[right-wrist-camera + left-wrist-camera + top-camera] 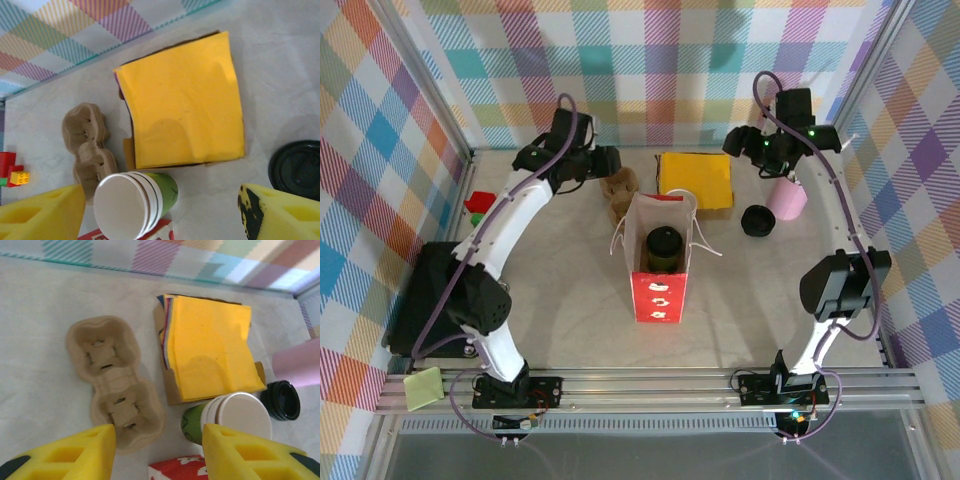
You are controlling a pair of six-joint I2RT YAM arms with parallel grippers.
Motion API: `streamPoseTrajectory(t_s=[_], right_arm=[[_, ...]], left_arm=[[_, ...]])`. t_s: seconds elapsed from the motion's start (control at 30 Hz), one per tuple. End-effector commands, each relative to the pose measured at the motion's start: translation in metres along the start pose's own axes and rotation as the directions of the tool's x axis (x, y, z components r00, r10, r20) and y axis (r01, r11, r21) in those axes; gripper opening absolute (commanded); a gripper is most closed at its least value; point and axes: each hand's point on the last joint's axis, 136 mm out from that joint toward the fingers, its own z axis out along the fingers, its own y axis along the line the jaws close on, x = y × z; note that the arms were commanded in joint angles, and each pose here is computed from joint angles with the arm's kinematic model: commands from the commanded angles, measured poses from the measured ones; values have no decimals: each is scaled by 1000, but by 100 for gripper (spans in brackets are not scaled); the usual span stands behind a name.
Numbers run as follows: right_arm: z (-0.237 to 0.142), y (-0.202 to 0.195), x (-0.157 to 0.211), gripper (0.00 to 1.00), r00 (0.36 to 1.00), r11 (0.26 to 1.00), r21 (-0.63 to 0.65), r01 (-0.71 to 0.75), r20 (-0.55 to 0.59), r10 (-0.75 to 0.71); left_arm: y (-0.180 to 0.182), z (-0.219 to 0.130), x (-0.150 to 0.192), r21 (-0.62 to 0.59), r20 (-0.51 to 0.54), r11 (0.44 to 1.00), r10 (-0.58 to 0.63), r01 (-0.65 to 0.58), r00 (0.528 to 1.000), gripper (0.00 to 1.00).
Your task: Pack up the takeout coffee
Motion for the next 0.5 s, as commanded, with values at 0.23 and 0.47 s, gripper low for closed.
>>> streamPoseTrajectory(t_s=[0.23, 0.47], right_arm=[[-3, 32, -7, 78, 999, 989, -143, 48, -16, -50], [-7, 31, 2, 77, 999, 991, -128, 49, -8, -50]], left_arm=[[-72, -12, 56, 269, -220, 954, 194, -132, 956, 49], [-78, -35, 86, 324, -292, 930, 271, -171, 917, 50]])
